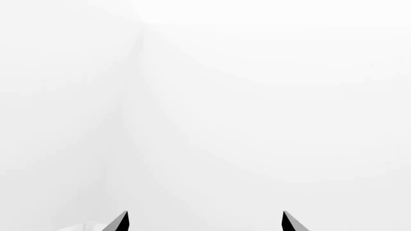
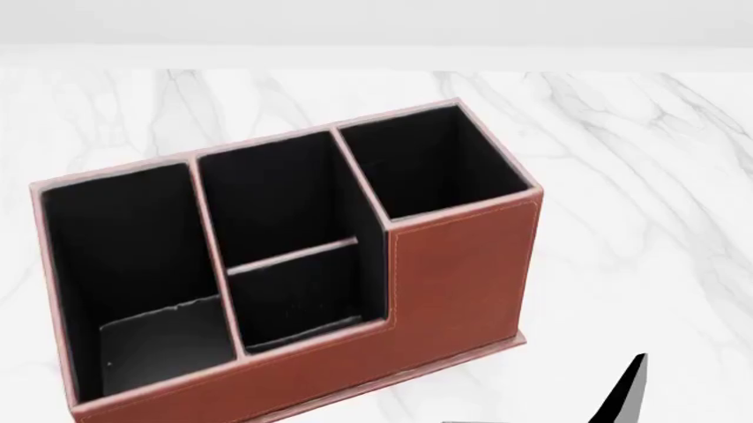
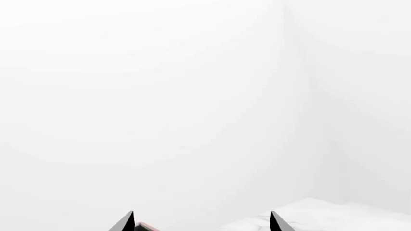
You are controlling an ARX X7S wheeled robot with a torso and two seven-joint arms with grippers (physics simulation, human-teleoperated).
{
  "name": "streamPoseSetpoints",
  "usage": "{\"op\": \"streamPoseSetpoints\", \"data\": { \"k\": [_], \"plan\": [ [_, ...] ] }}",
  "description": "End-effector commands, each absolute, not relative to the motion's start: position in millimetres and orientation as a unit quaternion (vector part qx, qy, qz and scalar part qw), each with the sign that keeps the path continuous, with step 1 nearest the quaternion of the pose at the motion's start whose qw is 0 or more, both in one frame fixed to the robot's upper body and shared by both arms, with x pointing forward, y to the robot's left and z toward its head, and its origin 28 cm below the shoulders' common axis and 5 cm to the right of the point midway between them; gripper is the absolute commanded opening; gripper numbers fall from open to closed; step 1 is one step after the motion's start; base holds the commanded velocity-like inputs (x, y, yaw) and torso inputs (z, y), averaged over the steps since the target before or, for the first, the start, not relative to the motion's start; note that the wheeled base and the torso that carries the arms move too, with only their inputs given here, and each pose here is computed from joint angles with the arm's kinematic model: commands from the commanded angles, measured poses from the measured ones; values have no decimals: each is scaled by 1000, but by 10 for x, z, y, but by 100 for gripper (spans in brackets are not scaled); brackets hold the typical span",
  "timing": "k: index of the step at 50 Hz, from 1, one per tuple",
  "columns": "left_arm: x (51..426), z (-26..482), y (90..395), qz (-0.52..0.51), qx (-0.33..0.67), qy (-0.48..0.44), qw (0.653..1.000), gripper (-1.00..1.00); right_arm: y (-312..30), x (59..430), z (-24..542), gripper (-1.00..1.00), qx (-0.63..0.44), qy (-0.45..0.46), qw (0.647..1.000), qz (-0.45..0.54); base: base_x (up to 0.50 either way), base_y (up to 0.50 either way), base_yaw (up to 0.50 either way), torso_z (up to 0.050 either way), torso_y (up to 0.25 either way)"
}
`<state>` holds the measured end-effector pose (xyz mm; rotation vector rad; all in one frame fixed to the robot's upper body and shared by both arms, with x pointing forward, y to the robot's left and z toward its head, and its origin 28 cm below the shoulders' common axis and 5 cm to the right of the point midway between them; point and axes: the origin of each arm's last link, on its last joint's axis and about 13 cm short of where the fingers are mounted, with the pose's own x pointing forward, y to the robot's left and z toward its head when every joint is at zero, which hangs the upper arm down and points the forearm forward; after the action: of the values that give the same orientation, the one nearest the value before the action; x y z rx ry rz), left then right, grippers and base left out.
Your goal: Pick up the book and place it in the back compartment of the caddy.
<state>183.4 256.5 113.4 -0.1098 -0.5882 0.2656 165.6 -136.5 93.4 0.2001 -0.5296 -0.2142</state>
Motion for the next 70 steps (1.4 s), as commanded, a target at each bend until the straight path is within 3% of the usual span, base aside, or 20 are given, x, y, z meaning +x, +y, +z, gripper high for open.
{"op": "streamPoseSetpoints", "data": {
  "k": [1,34,51,70],
  "plan": [
    [1831,1136,2558,130,-53,-288,947,100,-1365,1661,928,100,101,-260,955,-104,59,0,0,0,0],
    [1836,1156,2637,141,-45,-282,948,100,-1351,1672,916,100,109,-257,955,-96,8,0,0,0,0],
    [2043,1326,2830,21,5,-241,970,100,-1353,1680,911,100,112,-255,955,-97,0,0,0,0,0],
    [2206,1448,3002,-86,12,-230,969,100,-1358,1687,909,100,115,-255,955,-98,0,0,0,0,0]
  ]
}}
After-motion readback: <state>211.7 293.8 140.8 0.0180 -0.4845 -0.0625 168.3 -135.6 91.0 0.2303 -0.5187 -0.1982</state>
